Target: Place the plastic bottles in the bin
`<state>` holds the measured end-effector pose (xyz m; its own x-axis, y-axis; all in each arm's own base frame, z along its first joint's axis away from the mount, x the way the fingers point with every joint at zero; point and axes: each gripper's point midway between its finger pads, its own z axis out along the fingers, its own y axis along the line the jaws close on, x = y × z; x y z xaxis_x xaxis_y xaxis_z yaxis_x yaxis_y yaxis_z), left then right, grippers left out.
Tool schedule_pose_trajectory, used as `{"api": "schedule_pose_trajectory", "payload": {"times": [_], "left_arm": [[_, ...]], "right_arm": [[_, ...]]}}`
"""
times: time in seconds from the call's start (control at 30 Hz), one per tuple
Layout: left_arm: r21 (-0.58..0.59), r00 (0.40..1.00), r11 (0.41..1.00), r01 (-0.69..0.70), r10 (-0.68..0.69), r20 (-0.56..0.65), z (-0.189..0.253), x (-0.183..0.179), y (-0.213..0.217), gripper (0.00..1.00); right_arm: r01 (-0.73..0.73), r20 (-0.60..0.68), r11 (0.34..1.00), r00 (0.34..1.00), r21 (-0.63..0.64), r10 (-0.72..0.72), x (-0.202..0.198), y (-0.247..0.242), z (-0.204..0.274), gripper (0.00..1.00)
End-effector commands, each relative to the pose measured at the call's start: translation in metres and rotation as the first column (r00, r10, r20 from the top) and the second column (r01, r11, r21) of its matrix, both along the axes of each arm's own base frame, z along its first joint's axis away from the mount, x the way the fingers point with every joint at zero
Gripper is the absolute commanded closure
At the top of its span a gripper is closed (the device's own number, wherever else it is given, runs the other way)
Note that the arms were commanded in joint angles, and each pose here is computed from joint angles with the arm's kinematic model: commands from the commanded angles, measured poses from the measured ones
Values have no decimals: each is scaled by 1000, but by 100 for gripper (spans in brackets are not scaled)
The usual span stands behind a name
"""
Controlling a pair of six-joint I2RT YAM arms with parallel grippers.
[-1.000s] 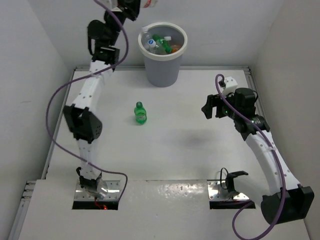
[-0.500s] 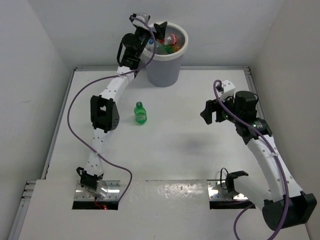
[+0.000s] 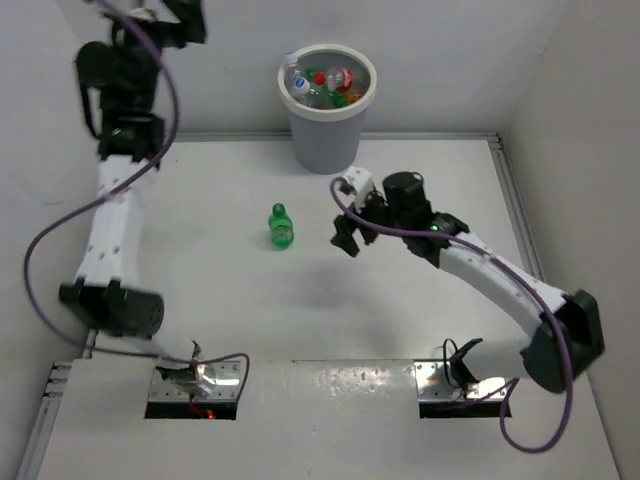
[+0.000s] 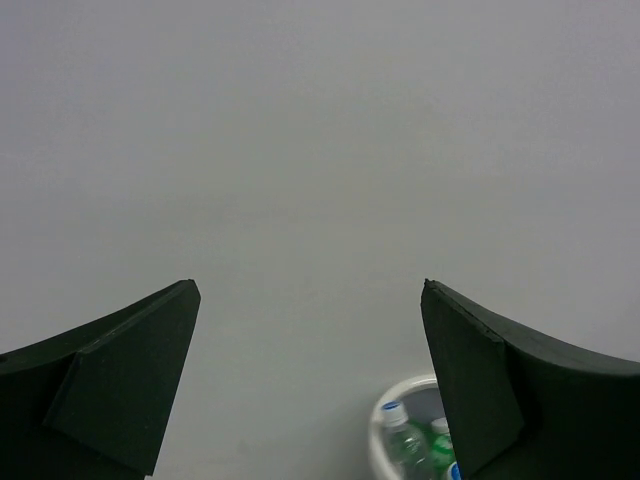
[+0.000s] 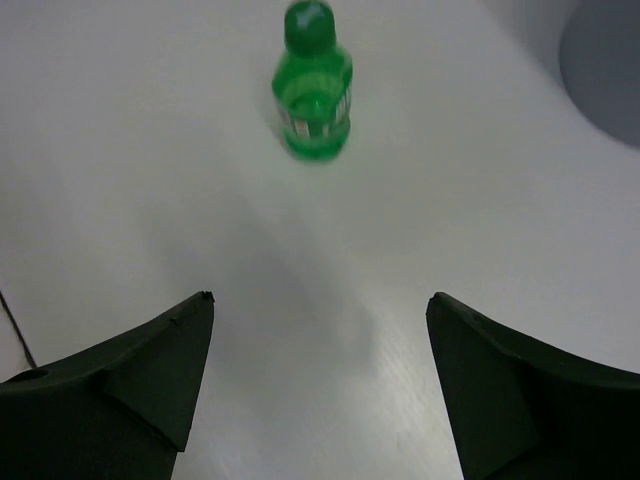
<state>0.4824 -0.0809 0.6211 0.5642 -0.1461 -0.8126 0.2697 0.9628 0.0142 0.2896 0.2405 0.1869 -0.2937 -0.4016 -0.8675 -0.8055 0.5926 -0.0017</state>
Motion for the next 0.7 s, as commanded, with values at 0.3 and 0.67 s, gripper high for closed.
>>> {"api": "schedule_pose_trajectory", "payload": {"times": [0.3, 0.67], "left_arm": [[-67, 855, 984, -166, 109, -508, -207, -121, 81, 0], [-75, 793, 963, -259, 168, -586, -252, -143, 116, 0]], "right_arm": [[-33, 6, 965, 999, 262, 33, 83, 165, 38, 11], [47, -51, 993, 998, 112, -42, 94, 197, -56, 14]]}}
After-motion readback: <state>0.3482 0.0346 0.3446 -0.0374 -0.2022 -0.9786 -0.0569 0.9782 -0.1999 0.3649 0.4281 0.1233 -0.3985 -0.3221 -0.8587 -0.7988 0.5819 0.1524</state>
